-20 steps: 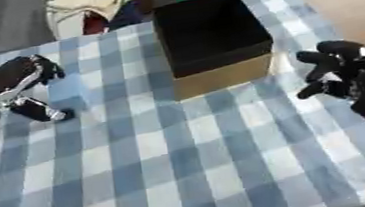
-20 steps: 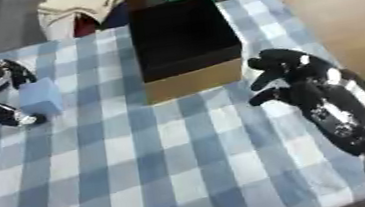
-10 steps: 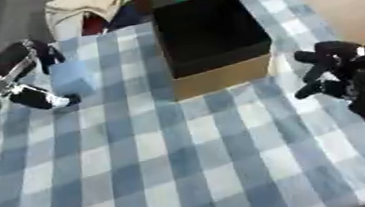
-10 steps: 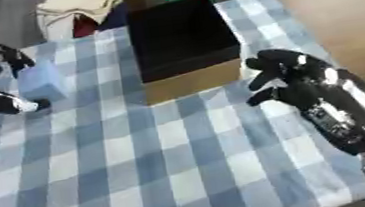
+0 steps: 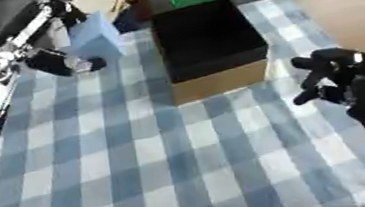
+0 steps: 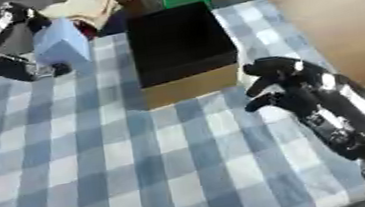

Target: Pick up objects on the table and place them in the box.

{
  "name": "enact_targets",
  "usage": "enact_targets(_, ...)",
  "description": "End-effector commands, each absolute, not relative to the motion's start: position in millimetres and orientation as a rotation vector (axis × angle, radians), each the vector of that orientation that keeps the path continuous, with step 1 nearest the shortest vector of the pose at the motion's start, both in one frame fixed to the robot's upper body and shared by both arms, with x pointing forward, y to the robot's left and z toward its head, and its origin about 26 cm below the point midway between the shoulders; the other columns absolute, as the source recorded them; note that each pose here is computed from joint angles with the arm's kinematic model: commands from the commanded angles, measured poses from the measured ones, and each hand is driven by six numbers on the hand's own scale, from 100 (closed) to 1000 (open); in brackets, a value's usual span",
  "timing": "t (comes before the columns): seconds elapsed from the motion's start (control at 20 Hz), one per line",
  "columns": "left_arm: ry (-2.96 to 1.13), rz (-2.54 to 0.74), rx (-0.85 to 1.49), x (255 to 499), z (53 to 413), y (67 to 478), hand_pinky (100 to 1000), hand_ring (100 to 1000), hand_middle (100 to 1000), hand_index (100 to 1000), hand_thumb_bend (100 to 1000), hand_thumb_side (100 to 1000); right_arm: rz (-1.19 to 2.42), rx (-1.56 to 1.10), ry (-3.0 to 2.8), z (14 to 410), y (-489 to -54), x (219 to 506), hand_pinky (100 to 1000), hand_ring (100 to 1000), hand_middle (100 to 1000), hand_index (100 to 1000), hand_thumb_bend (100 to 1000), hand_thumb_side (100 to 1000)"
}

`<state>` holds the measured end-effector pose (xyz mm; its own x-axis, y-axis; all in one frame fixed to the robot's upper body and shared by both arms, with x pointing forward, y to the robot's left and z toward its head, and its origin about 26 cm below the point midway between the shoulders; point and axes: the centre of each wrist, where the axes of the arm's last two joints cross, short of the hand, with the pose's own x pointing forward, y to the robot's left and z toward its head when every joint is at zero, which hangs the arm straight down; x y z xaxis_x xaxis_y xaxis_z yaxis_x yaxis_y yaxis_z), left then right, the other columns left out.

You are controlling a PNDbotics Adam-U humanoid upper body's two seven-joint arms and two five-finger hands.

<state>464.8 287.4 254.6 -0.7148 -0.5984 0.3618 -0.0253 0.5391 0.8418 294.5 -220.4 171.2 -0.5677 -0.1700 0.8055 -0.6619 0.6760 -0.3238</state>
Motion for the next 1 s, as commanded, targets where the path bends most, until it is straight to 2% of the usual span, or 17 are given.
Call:
enact_targets(0.05, -2.214, -1.127, 0.469, 467, 273, 272, 771, 476, 379, 569, 100, 287, 0.838, 0.681, -2.121, 180, -215, 292, 721, 1000, 661, 903, 100, 558)
enact_targets(0.35, -2.267, -1.170, 0.464, 473, 268, 248, 767, 522, 464, 619, 122, 306, 0.898, 0.771, -2.110, 185, -200, 293, 720, 1000, 659, 901, 100, 554)
enact_targets(0.85, -2.214, -1.283, 0.636, 480, 247, 247, 767, 600, 593, 667, 296, 337, 0.963, 0.838, -2.096, 190, -188, 293, 720, 1000, 658, 899, 100, 565)
enact_targets(1.0, -2.211, -1.305, 0.677, 480, 245, 247, 792, 653, 666, 718, 355, 370, 0.962, 0.839, -2.096, 191, -187, 293, 720, 1000, 658, 899, 100, 568)
